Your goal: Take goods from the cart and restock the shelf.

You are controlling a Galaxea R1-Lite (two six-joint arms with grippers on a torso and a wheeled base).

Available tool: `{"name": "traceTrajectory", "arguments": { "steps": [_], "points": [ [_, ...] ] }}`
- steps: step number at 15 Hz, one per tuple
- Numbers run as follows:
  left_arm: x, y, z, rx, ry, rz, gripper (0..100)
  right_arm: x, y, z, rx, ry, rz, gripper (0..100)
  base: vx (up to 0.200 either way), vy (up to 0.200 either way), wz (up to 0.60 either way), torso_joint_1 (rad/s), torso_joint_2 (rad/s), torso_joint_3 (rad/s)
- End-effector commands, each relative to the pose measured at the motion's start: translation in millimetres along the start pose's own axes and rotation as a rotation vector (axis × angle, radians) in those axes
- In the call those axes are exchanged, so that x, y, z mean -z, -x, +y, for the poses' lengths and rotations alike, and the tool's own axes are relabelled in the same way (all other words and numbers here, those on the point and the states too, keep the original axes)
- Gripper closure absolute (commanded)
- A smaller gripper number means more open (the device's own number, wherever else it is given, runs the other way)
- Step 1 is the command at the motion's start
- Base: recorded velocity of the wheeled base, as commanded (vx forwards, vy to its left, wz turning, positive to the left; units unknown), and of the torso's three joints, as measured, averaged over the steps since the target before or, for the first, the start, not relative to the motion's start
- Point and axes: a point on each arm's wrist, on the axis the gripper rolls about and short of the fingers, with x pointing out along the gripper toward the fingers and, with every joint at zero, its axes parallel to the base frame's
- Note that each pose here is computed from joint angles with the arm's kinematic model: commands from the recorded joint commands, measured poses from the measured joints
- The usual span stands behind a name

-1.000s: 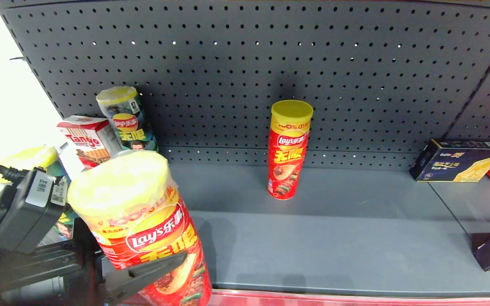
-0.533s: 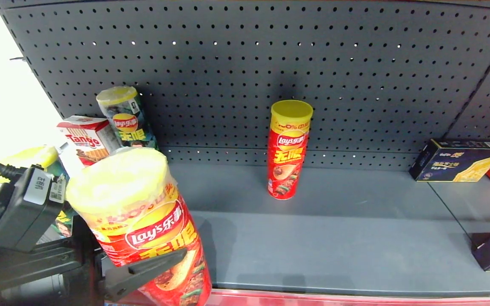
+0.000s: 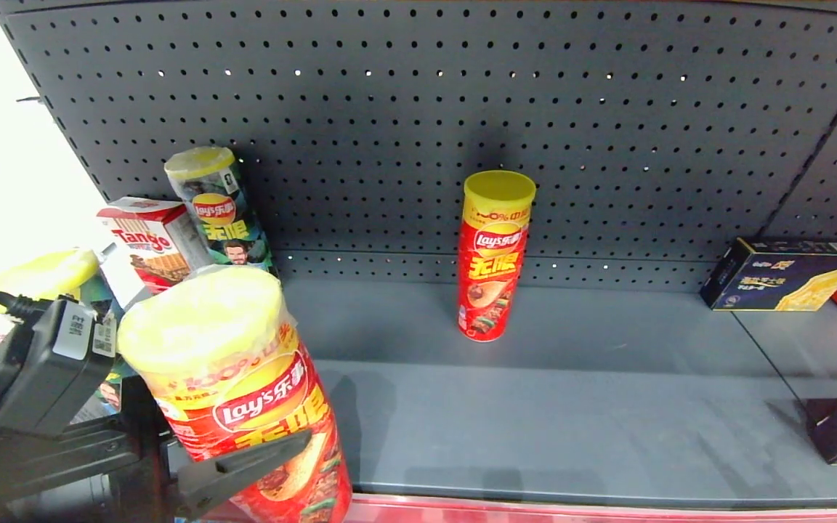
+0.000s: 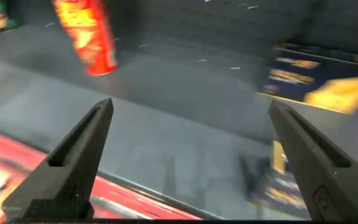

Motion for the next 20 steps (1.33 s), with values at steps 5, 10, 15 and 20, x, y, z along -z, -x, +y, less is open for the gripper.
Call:
{"name": "traceTrajectory", "arguments": {
  "steps": [5,10,15,20],
  "points": [
    [-1.9,-0.5,0.5,0.001,-0.002,-0.006,100,-12.4,-47.7,1.9,-0.107,0.033,0.107,0,0.000,0.000,0.00,0.000,0.00,0.000],
    [-4.2,-0.8,1.0,-0.016,-0.003,-0.009,100,-19.1,-98.8,6.9,-0.187,0.015,0.157,0,0.000,0.000,0.00,0.000,0.00,0.000],
    [-3.9,-0.5,1.2,-0.031,-0.002,-0.005,100,-20.9,-149.2,13.4,-0.378,0.043,0.076,0,0.000,0.000,0.00,0.000,0.00,0.000],
    [-4.1,-0.5,1.3,-0.038,-0.003,-0.006,100,-18.1,-198.8,9.9,-0.688,0.148,-0.103,0,0.000,0.000,0.00,0.000,0.00,0.000]
  ]
}}
